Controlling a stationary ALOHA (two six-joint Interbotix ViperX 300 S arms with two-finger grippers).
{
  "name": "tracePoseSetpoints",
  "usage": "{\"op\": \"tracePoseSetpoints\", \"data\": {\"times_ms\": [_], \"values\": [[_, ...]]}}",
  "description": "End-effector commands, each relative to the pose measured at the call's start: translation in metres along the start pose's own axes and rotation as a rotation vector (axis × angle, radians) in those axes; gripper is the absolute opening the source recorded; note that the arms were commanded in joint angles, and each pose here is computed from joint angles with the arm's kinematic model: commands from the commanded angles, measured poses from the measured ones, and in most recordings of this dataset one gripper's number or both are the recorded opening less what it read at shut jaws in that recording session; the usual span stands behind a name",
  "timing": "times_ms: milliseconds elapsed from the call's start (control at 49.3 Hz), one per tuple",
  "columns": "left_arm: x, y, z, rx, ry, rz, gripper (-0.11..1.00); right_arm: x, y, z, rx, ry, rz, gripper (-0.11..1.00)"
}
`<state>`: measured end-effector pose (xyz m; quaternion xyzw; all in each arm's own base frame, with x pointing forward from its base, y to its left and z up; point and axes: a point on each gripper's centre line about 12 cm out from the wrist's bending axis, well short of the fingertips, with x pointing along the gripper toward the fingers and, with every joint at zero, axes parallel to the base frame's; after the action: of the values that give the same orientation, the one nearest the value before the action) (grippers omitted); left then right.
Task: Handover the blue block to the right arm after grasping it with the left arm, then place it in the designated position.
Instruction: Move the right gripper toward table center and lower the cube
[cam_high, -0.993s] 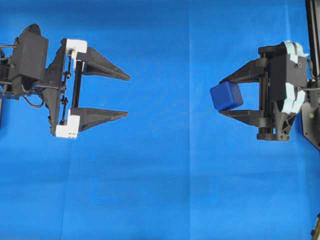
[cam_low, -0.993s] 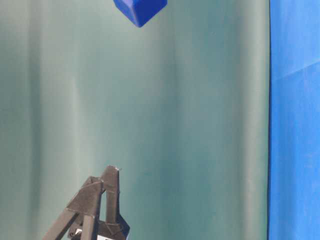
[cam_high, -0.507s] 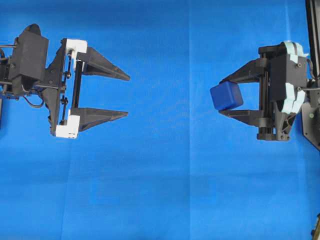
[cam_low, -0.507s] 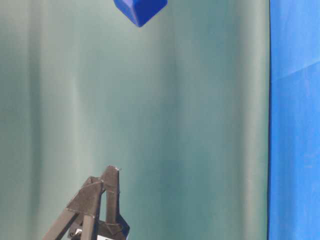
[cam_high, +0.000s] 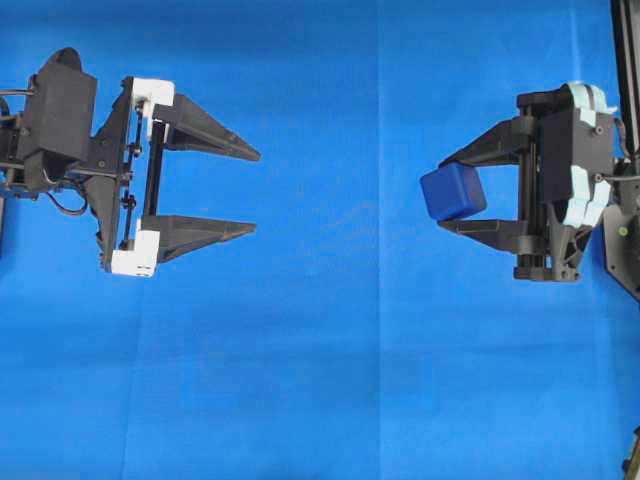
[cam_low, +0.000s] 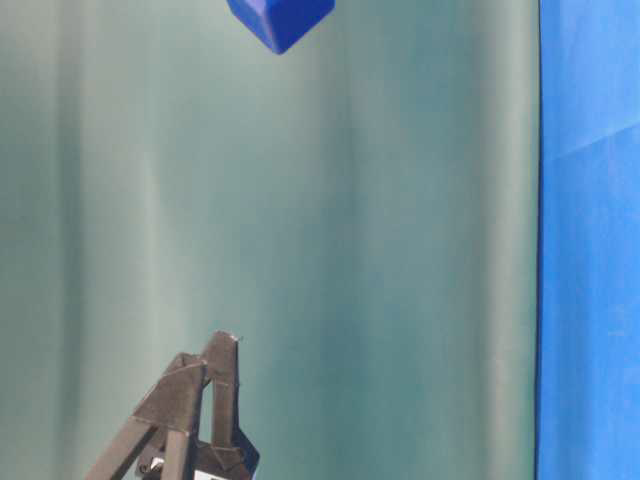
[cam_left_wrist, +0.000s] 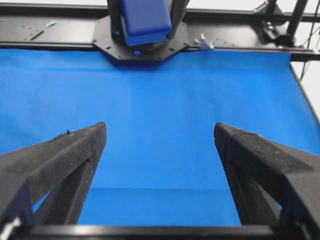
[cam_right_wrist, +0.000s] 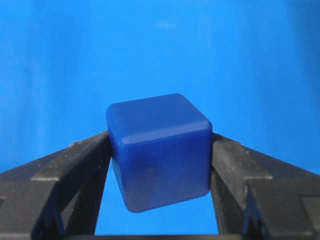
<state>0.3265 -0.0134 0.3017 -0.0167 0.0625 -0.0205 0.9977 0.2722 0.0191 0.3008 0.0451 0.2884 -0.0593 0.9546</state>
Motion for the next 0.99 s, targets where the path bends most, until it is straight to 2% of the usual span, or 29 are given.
{"op": "tracePoseSetpoints", "data": {"times_ms": [0,243,588,973], "values": [[-0.002,0.0,0.012,0.0,-0.038,-0.001,0.93,-0.003,0.003,0.012,0.002,-0.041,0.018,0.5],[-0.002,0.0,0.012,0.001,-0.038,0.0,0.93,0.031,0.012,0.004,-0.015,-0.019,0.053,0.5],[-0.002,0.0,0.012,-0.001,-0.038,-0.002,0.93,0.102,0.019,-0.017,-0.01,0.022,0.107,0.5],[-0.001,0.0,0.011,-0.002,-0.037,0.0,0.93,0.169,0.014,-0.044,0.051,0.045,0.154,0.5]]}}
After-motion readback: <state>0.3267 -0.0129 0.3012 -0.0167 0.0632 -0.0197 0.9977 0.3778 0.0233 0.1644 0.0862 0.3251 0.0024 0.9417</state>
